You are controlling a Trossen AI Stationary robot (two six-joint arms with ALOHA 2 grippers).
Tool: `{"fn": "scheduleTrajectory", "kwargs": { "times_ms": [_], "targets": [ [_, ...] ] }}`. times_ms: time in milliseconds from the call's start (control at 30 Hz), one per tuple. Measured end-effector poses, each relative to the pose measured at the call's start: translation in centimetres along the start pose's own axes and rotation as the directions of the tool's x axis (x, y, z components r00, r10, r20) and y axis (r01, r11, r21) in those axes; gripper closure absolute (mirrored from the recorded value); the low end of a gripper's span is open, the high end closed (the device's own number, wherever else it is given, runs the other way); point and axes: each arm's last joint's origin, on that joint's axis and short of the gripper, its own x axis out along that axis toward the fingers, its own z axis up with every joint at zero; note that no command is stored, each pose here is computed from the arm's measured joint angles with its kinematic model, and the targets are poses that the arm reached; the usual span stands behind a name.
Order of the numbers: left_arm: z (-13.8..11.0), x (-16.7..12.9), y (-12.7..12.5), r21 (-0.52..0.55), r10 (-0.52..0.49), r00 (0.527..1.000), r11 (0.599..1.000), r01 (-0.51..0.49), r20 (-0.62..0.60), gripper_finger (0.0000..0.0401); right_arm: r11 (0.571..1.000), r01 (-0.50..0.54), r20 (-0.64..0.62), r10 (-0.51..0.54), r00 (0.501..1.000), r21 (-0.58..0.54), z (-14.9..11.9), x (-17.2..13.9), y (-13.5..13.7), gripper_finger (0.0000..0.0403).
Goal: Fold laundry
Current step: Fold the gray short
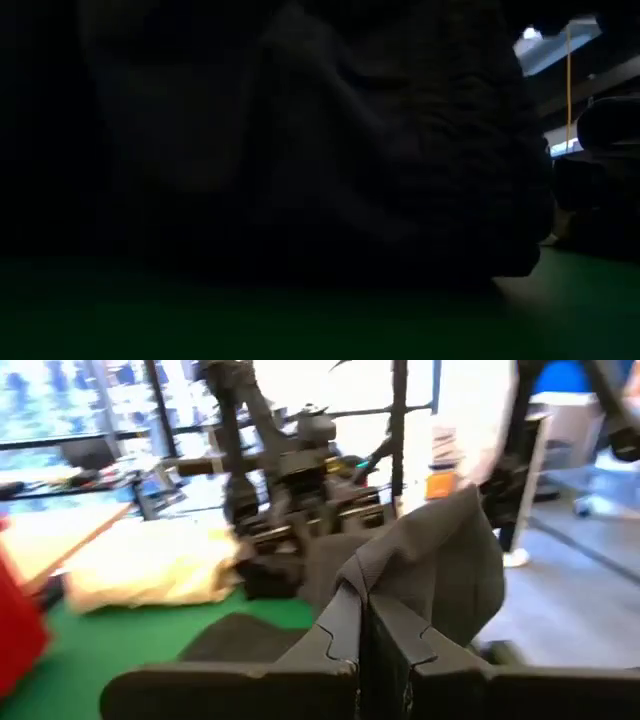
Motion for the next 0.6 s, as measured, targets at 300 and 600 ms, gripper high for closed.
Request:
{"fn": "scheduleTrajectory", "kwargs": {
  "times_ms": [300,600],
  "targets": [
    [-2.0,0.0,6.9,-0.071,0.234,0.96,0.967,-0.247,-0.154,0.0401,0.962,0.274,0.061,-0.273,0.96,-0.009,-0.8,-0.6,-1.4,0.04],
    [-4.0,1.1,11.2,0.022,0.418,0.837,0.898,-0.439,-0.352,0.0401,0.854,0.514,0.016,-0.514,0.857,-0.076,-2.0,-0.5,-3.6,0.04]
  ]
}}
